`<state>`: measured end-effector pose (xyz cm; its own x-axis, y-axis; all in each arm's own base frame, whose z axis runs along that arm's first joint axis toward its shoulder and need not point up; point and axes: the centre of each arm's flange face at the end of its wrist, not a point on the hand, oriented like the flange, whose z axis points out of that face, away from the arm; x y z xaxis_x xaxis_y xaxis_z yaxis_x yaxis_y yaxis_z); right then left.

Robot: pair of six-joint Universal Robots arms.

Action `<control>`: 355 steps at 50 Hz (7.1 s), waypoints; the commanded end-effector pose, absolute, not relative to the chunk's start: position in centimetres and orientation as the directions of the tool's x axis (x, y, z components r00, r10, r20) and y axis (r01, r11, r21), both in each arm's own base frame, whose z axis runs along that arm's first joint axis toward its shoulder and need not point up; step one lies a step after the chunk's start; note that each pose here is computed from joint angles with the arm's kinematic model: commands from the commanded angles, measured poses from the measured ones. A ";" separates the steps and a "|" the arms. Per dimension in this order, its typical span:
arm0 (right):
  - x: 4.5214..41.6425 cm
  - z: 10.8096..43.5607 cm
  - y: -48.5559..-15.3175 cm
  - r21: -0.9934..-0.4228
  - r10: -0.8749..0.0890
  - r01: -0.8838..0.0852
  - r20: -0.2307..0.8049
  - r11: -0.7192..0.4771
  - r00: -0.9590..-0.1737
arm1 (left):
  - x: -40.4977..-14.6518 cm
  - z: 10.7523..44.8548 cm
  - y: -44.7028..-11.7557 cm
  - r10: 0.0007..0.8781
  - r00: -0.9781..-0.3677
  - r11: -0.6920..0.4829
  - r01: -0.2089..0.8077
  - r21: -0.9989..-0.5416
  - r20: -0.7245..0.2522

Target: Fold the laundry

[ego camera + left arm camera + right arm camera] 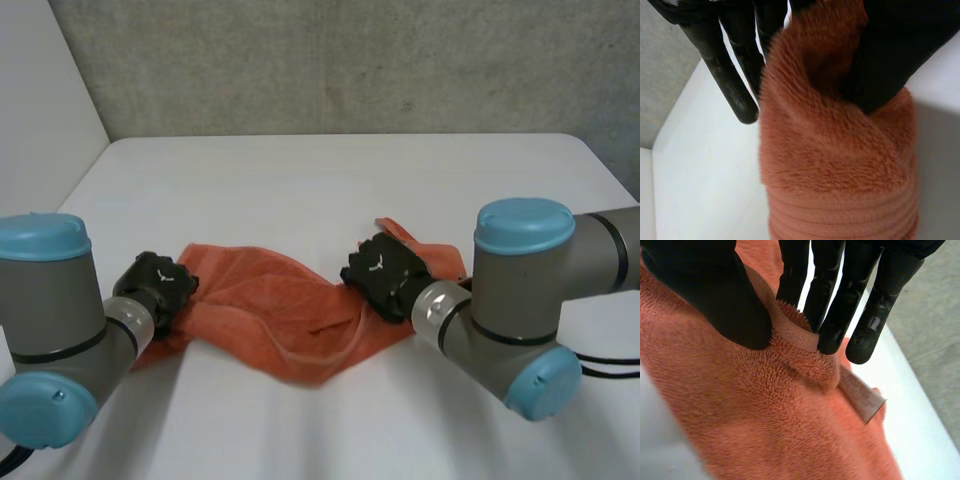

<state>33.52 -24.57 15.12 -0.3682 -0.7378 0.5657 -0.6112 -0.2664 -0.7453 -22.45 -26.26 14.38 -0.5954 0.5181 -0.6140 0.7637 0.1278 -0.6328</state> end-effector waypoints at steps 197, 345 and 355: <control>25.8 30.9 -30.7 -0.799 -0.165 -0.477 0.560 -0.366 -0.812 | -22.9 32.3 -34.0 0.003 -0.888 -0.486 0.400 -0.777 -0.460; 19.5 17.9 -31.2 -0.650 -0.416 -0.735 0.624 0.192 -0.661 | -18.3 13.4 -28.9 0.298 -0.746 0.121 0.649 -0.751 -0.596; 15.7 19.2 -25.7 -0.346 -0.641 -0.899 0.633 0.267 -0.434 | -16.4 15.7 -22.3 0.515 -0.653 0.335 0.749 -0.571 -0.555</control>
<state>18.08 -28.31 18.48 -0.5561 -0.5330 0.6377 -0.8233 0.2486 -0.5102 -17.25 -26.22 13.83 -0.7014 0.3868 -0.5987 0.7018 0.2279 -0.6750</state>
